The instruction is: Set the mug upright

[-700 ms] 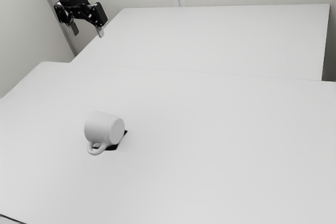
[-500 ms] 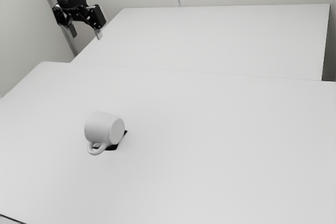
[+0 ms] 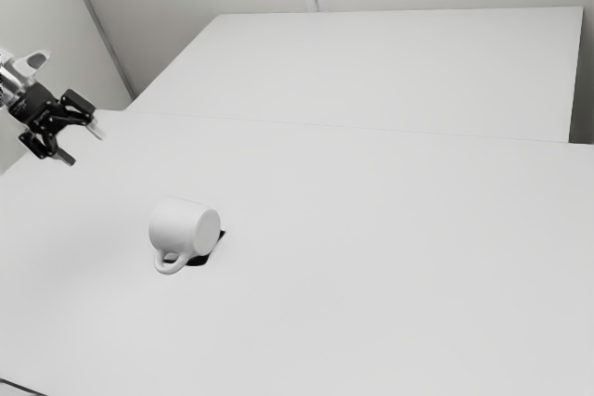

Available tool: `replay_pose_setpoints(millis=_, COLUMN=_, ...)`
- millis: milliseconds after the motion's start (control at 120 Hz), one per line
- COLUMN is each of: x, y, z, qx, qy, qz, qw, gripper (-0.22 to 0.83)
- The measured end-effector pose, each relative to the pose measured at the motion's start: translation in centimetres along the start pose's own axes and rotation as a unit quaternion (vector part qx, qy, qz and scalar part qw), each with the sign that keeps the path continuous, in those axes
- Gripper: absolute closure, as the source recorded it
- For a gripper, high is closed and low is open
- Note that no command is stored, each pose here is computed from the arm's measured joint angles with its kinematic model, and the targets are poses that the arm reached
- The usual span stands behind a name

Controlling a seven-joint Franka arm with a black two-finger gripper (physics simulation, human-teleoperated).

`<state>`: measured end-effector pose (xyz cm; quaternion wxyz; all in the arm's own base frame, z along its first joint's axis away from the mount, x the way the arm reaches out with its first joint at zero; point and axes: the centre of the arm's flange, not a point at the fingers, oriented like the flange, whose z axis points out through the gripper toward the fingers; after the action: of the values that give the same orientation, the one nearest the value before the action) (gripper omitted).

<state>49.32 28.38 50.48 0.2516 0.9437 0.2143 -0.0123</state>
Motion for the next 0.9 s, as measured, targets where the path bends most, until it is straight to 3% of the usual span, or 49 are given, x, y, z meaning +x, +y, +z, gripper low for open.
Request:
replay_pose_setpoints(millis=167, x=1.7, y=-5.1, z=4.7, qx=-0.115, qy=0.021, qz=0.000, qw=0.993, gripper=0.00)
replay_pose_setpoints(millis=417, x=3.9, y=-12.9, z=10.9, qx=-0.244, qy=0.051, qz=0.016, qw=0.968, gripper=0.00)
replay_pose_setpoints(millis=667, x=3.0, y=-13.7, z=16.5, qx=-0.327, qy=0.053, qz=0.070, qw=0.941, gripper=0.00)
replay_pose_setpoints(millis=900, x=3.0, y=-10.9, z=20.4, qx=-0.370, qy=0.052, qz=0.126, qw=0.919, gripper=0.00)
